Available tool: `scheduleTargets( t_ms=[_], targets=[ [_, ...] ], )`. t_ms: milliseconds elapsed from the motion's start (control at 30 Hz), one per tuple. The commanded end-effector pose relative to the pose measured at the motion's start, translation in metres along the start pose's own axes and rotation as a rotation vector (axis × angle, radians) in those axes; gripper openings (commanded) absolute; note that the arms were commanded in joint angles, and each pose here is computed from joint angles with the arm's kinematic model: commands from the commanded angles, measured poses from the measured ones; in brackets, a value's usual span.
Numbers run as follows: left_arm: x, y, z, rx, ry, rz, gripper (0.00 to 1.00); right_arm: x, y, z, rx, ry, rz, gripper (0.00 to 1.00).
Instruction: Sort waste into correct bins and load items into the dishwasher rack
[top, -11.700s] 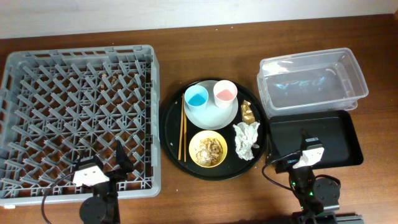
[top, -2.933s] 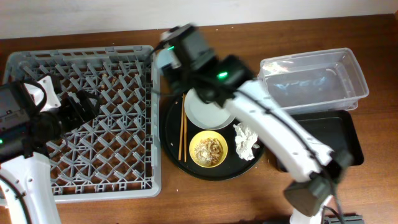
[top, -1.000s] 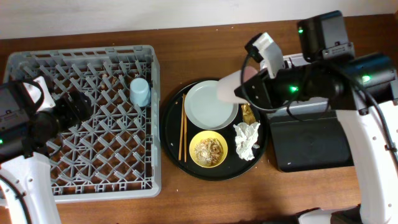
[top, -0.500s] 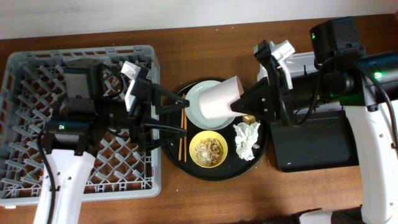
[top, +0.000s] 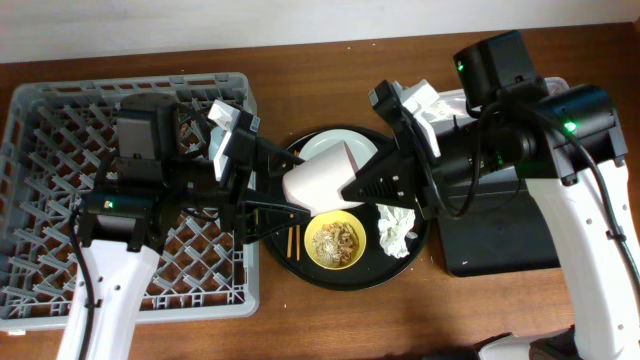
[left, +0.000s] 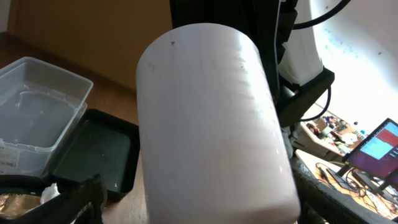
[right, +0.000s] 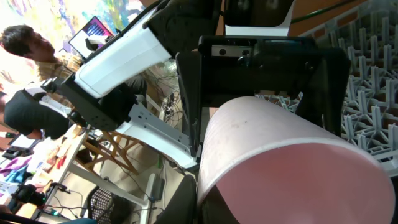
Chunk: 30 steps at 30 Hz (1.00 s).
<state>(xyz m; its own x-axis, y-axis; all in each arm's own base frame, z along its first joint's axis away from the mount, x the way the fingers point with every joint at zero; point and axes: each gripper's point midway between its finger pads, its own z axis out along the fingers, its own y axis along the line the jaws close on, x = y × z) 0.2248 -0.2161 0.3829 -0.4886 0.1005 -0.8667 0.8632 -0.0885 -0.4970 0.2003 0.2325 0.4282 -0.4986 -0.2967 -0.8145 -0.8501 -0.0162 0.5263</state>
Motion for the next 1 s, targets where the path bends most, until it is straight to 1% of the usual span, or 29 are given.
scheduleTargets(
  t_ms=[0, 67, 100, 167, 200, 300, 333, 367, 400, 433, 467, 500, 533, 567, 600, 633, 667, 700, 833, 867, 967],
  targets=[
    [-0.003, -0.006, 0.001, 0.007, 0.0, 0.034, 0.9, -0.002, 0.002, 0.003, -0.022, -0.001, -0.019, 0.04],
    [-0.003, -0.006, 0.001, 0.007, 0.0, 0.034, 0.89, 0.002, 0.004, 0.011, -0.03, 0.027, -0.025, 0.04],
    [-0.003, -0.006, 0.001, 0.007, 0.0, 0.034, 0.85, 0.003, 0.005, 0.013, -0.031, 0.035, -0.028, 0.04],
    [-0.003, -0.006, 0.001, 0.008, 0.0, 0.033, 0.84, 0.0, 0.003, 0.014, -0.031, 0.028, -0.061, 0.04],
    [-0.003, -0.006, 0.001, 0.008, 0.0, 0.033, 0.79, -0.001, 0.003, 0.014, -0.03, 0.027, -0.066, 0.04],
    [-0.003, -0.01, 0.001, 0.03, -0.003, 0.033, 0.72, -0.002, 0.001, 0.014, -0.027, 0.025, -0.076, 0.05],
    [-0.004, -0.01, 0.0, 0.033, -0.004, 0.033, 0.67, -0.001, -0.001, 0.014, -0.018, 0.031, -0.075, 0.05],
    [-0.004, -0.01, 0.001, 0.033, -0.004, 0.033, 0.57, -0.001, -0.002, 0.014, -0.013, 0.034, -0.075, 0.06],
    [-0.004, -0.01, 0.0, 0.033, -0.004, 0.034, 0.5, -0.001, -0.002, 0.014, -0.013, 0.034, -0.075, 0.11],
    [-0.004, -0.01, 0.001, 0.033, -0.004, 0.034, 0.42, -0.001, -0.002, 0.015, -0.013, 0.034, -0.077, 0.28],
    [-0.004, -0.01, 0.001, 0.033, -0.004, 0.034, 0.26, -0.002, -0.002, 0.014, -0.012, 0.032, -0.083, 0.37],
    [-0.004, -0.01, 0.001, 0.033, -0.004, 0.033, 0.21, -0.002, -0.002, 0.014, -0.012, 0.031, -0.085, 0.42],
    [-0.004, -0.01, 0.001, 0.033, -0.004, 0.033, 0.19, -0.003, -0.003, 0.013, -0.008, 0.023, -0.084, 0.5],
    [-0.004, -0.01, 0.0, 0.033, -0.004, 0.033, 0.19, -0.008, -0.008, 0.002, 0.025, -0.001, -0.086, 0.51],
    [-0.004, -0.01, 0.001, 0.033, -0.004, 0.033, 0.19, -0.012, -0.021, -0.014, 0.082, -0.035, -0.078, 0.49],
    [-0.004, -0.01, 0.0, 0.033, -0.004, 0.033, 0.19, -0.013, -0.034, -0.031, 0.142, -0.061, -0.055, 0.31],
    [-0.004, -0.01, 0.001, 0.033, -0.004, 0.033, 0.19, -0.012, -0.041, -0.04, 0.174, -0.072, -0.033, 0.18],
    [-0.004, -0.01, 0.001, 0.033, -0.004, 0.034, 0.19, -0.009, -0.045, -0.042, 0.182, -0.072, -0.007, 0.11],
    [-0.004, -0.01, 0.0, 0.032, -0.004, 0.034, 0.18, 0.024, -0.049, -0.007, 0.135, 0.061, 0.076, 0.09],
    [-0.004, -0.01, 0.0, 0.032, -0.004, 0.035, 0.18, 0.04, -0.051, 0.004, 0.111, 0.109, 0.134, 0.09],
    [-0.004, -0.009, 0.0, 0.024, -0.004, 0.039, 0.17, 0.06, -0.057, 0.011, 0.087, 0.14, 0.222, 0.09]
  ],
)
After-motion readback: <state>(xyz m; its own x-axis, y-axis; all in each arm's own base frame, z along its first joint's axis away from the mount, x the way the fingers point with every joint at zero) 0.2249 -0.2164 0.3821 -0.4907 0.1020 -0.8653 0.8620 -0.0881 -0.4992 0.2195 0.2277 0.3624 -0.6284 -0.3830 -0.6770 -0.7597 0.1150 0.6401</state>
